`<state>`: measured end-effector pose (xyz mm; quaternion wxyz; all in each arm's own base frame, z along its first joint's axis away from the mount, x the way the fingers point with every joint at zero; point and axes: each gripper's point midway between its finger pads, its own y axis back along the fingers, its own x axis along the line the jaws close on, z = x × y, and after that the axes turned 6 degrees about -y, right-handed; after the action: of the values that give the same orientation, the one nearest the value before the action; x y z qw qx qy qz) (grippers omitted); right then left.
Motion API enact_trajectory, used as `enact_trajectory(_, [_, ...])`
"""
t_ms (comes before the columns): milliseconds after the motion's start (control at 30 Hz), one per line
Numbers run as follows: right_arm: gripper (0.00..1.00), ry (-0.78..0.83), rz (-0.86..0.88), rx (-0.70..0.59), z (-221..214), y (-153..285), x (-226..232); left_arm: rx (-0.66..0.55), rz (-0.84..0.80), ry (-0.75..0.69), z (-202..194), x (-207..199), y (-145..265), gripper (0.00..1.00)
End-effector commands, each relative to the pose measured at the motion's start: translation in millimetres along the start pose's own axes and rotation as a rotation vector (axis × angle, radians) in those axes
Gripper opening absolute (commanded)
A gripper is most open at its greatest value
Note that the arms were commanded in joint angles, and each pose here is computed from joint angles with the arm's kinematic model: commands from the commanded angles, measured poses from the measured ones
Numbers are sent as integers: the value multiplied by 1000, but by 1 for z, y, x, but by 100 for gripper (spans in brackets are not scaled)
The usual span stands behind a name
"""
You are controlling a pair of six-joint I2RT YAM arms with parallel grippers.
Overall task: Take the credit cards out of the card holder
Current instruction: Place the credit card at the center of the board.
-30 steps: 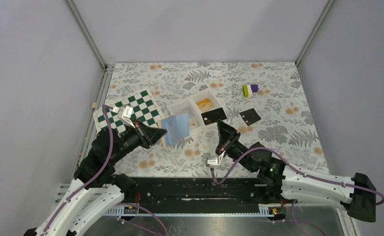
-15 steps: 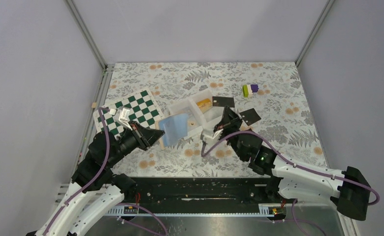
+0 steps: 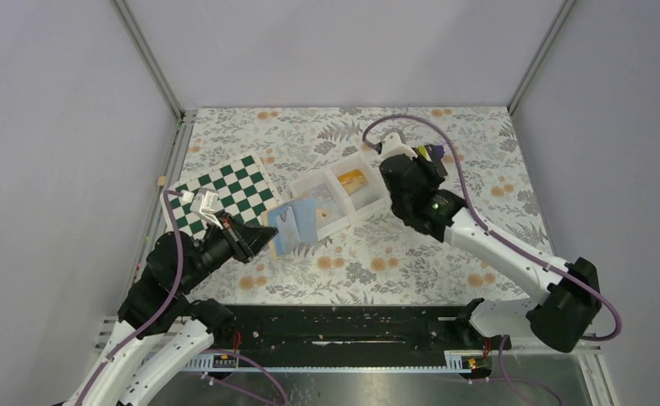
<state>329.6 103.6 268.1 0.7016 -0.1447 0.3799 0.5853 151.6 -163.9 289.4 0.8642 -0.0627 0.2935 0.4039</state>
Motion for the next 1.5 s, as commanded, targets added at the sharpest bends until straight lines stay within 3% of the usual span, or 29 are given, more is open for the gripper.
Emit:
enact_trajectory(0, [0, -179, -118, 303, -50, 0, -18, -101, -19, -34, 29, -12, 14, 0])
enact_trajectory(133, [0, -117, -212, 422, -58, -11, -13, -101, -28, -27, 26, -12, 16, 0])
enact_trajectory(367, [0, -265, -314, 583, -69, -28, 9, -93, -36, -16, 23, -14, 19, 0])
enact_trajectory(467, [0, -250, -364, 640, -67, -31, 10, -96, -35, -13, 23, -13, 20, 0])
enact_trajectory(767, [0, -293, -354, 643, -69, -41, 28, -96, -17, -10, 20, -8, 22, 0])
enact_trajectory(967, [0, -97, -270, 429, -55, -72, 29, -102, -25, -18, 23, -11, 26, 0])
enact_trajectory(1133, [0, -99, 8, 41, -23, -77, 43, -90, -43, -16, 17, -12, 25, 0])
enact_trajectory(1233, [0, -42, 39, -116, -11, -72, 39, -87, -63, -12, 13, -13, 23, 0])
enact_trajectory(1467, [0, 68, 259, -270, -7, -65, 70, -67, -130, -7, 9, -26, 31, 0])
